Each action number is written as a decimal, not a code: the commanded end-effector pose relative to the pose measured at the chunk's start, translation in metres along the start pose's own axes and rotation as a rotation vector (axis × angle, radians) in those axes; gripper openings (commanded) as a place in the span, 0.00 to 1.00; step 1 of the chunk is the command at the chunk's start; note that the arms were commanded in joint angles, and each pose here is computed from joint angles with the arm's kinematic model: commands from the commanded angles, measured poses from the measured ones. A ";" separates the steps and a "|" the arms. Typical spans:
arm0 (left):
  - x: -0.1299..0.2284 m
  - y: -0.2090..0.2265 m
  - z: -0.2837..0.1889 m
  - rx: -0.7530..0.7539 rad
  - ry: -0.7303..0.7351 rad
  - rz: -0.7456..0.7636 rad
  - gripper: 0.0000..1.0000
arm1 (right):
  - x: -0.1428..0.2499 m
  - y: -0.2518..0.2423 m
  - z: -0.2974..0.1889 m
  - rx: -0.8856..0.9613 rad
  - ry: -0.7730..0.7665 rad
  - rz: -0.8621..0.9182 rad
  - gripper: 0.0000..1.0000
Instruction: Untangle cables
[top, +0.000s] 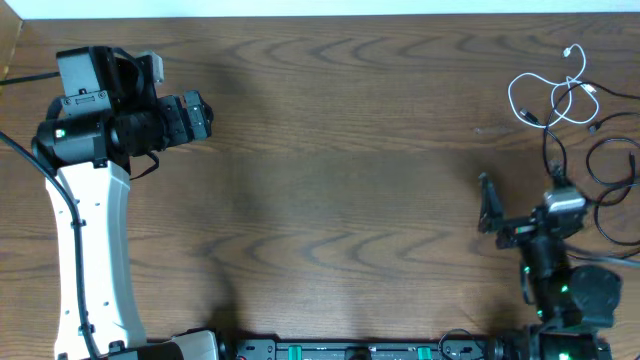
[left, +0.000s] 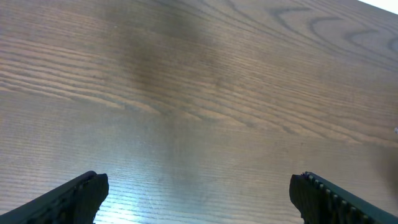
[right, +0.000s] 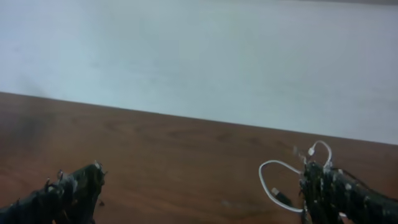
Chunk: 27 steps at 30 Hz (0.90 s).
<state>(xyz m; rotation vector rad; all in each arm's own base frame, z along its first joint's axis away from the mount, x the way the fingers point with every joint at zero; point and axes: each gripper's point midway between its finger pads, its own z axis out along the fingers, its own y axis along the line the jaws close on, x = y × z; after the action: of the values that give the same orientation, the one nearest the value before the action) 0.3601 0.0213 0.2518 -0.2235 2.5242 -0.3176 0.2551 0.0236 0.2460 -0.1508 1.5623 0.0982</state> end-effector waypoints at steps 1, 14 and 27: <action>0.003 0.000 0.004 0.005 0.016 -0.003 0.98 | 0.015 0.003 -0.005 -0.001 -0.019 -0.001 0.99; 0.003 0.000 0.004 0.005 0.016 -0.003 0.98 | 0.053 0.005 -0.011 0.006 -0.073 -0.014 0.99; 0.003 0.000 0.004 0.005 0.016 -0.003 0.98 | 0.086 0.003 -0.011 0.018 0.062 0.006 0.99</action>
<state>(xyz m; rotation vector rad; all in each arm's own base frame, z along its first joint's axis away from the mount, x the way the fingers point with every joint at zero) 0.3601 0.0212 0.2518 -0.2233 2.5241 -0.3181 0.2449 0.0219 0.1608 -0.1356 1.6255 0.0924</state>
